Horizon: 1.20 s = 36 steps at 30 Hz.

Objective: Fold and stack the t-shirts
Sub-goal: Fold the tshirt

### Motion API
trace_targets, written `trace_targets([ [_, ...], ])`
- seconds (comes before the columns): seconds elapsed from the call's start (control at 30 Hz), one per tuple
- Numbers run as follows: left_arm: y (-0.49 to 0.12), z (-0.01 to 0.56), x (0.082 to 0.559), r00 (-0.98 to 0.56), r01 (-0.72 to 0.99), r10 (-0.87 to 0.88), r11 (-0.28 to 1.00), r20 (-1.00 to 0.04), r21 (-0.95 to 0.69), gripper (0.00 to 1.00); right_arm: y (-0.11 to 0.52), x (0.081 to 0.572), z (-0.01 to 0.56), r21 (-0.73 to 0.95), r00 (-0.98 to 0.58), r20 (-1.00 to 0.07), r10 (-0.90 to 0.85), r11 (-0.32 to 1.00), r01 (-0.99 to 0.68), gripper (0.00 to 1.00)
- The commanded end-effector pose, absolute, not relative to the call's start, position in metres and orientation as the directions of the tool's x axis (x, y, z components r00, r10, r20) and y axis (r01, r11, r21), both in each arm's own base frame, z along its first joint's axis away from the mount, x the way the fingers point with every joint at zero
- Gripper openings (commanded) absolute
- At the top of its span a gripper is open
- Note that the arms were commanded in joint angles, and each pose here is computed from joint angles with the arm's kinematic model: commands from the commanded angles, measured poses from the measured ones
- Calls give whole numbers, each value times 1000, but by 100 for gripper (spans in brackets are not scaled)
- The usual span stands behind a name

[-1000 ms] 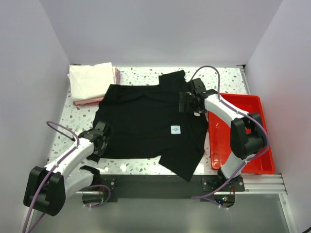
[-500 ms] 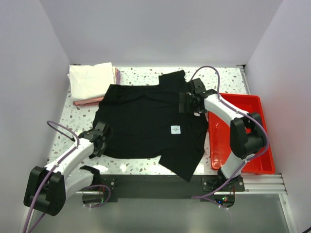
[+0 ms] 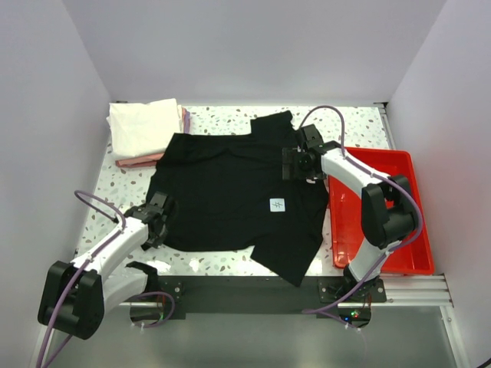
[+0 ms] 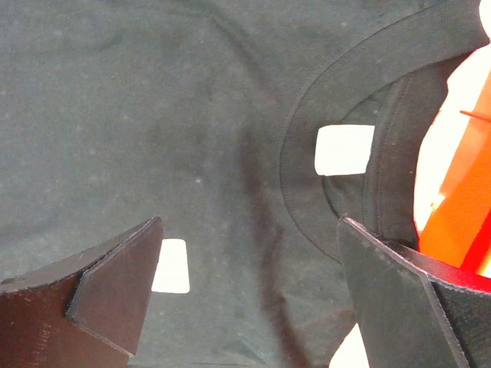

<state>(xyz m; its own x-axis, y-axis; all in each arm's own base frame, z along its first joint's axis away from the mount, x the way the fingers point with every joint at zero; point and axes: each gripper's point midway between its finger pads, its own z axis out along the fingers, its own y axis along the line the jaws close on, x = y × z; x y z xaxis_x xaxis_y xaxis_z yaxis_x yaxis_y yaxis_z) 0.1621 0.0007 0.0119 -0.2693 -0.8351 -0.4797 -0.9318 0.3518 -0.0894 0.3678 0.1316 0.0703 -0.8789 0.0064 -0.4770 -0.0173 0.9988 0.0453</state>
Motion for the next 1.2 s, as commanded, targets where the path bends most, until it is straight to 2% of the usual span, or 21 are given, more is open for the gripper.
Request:
trace_targets([
  [0.0, 4, 24, 163, -259, -937, -830, 340, -494, -81, 0, 138, 363, 86, 62, -867, -497, -27, 996, -66, 99],
  [0.23, 1, 28, 166, -293, -908, -820, 399, -491, -126, 0, 167, 296, 90, -22, -865, -445, -232, 968, -249, 99],
  [0.4, 0, 29, 169, -315, -893, -809, 430, -495, -134, 0, 188, 215, 88, -32, -844, -360, -398, 909, -415, 99],
  [0.53, -1, 29, 170, -333, -884, -803, 449, -494, -134, 0, 214, 145, 79, 63, -799, -297, -523, 824, -563, 98],
  [0.6, 0, 31, 171, -324, -884, -801, 445, -503, -140, 0, 218, 117, 66, 56, -759, -266, -595, 776, -628, 98],
  [0.73, 0, 29, 173, -323, -877, -799, 454, -507, -156, 0, 226, 92, 46, 42, -700, -225, -678, 711, -702, 91],
  [0.87, -3, 25, 174, -352, -861, -790, 484, -502, -158, 0, 226, 75, 28, 4, -655, -166, -737, 663, -748, 78],
  [1.03, -3, 29, 176, -370, -842, -773, 513, -515, -165, 0, 207, 69, 19, -49, -660, -107, -743, 667, -743, 72],
  [1.07, -3, 28, 176, -375, -840, -772, 517, -513, -165, 0, 205, 69, 16, -55, -663, -104, -742, 669, -741, 67],
  [1.17, -4, 28, 177, -370, -841, -777, 513, -509, -172, 0, 204, 74, 12, -87, -669, -106, -735, 677, -730, 60],
])
